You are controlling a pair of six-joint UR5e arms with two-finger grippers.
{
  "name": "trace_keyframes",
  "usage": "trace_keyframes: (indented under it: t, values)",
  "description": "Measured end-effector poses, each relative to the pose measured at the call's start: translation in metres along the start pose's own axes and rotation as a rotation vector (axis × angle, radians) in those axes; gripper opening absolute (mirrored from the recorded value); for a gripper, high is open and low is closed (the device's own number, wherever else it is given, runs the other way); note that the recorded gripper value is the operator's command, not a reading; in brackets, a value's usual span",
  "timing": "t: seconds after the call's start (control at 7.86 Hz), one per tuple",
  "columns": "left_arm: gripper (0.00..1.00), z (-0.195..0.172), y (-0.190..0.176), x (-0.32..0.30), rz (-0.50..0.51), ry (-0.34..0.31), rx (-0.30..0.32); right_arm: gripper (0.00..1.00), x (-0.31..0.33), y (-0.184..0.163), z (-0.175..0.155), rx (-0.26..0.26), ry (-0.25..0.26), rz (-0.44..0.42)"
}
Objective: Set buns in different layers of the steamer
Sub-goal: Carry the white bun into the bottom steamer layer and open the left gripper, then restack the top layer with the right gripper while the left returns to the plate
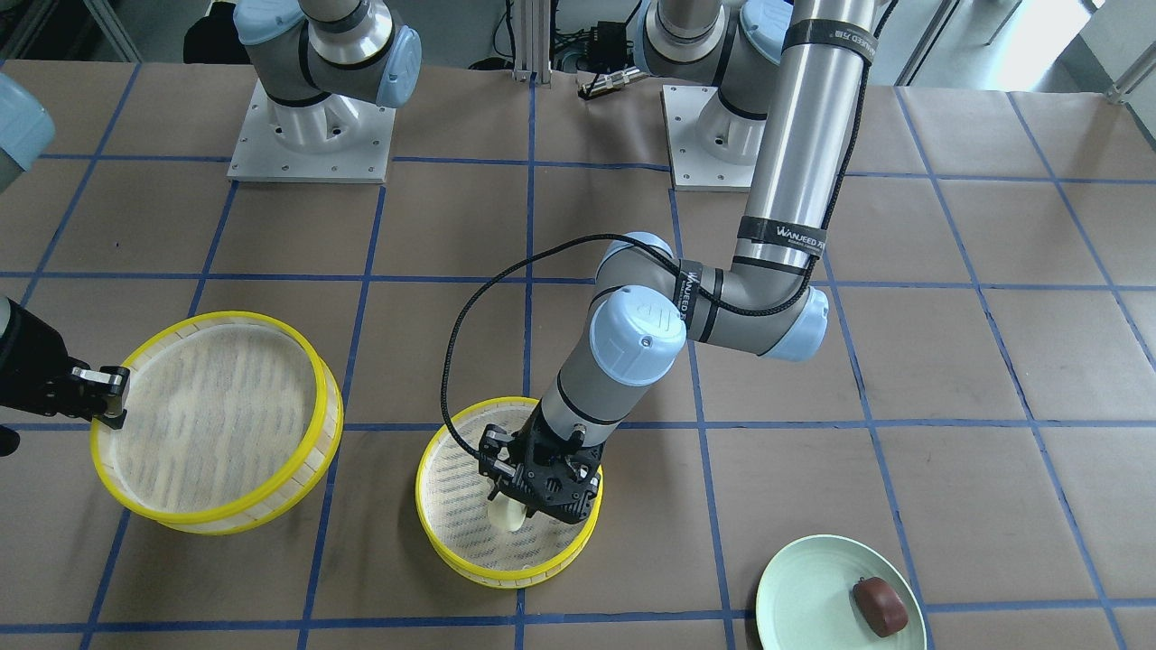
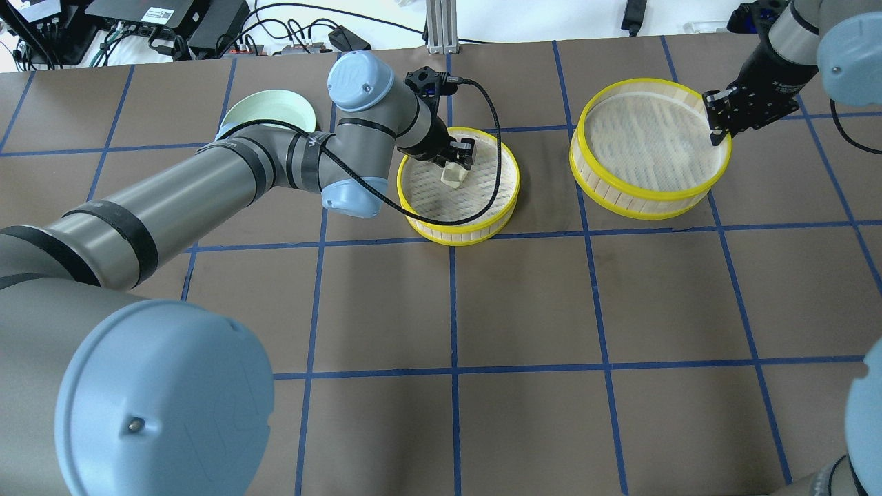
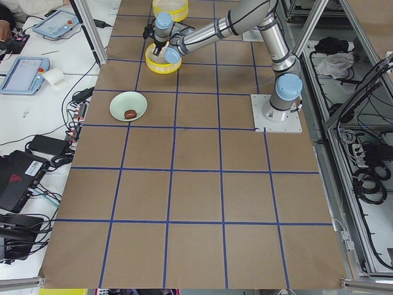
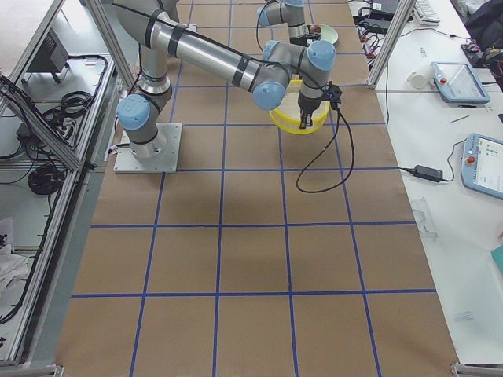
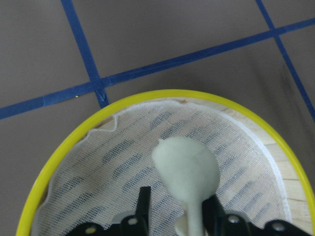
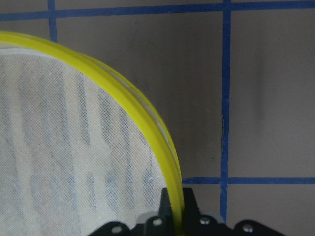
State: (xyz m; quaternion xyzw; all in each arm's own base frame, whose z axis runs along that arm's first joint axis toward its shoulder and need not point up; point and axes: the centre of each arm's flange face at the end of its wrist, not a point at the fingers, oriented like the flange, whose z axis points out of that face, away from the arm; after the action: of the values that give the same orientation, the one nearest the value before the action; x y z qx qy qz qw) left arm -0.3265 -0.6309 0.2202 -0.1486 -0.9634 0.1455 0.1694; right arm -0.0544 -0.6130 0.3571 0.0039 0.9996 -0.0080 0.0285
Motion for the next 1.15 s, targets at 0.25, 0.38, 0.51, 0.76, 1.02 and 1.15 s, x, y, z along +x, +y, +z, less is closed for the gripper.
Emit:
trace_keyframes:
  t: [0.25,0.38,0.51,0.76,1.02,1.15]
  values:
    - [1.00,-0.004,0.000,0.004,-0.039,-0.002,-0.003,0.00,0.000,0.000,0.000,0.000,-0.001,0.000]
    - [1.00,-0.022,-0.001,0.009,-0.066,-0.014,-0.026,0.00,0.000,0.000,0.000,0.001,-0.001,0.007]
    - [1.00,-0.052,0.000,0.014,-0.092,-0.057,-0.072,0.00,-0.002,0.001,-0.004,0.006,-0.001,0.025]
    - [1.00,-0.117,0.005,0.018,-0.126,-0.132,-0.130,0.00,-0.024,0.002,-0.008,0.010,-0.001,0.097]
    - [1.00,-0.147,0.002,-0.025,-0.176,-0.242,-0.132,0.00,-0.085,-0.001,-0.008,0.027,0.010,0.144]
    - [1.00,-0.158,0.000,-0.059,-0.211,-0.280,-0.126,0.00,-0.116,-0.002,-0.006,0.042,0.015,0.177]
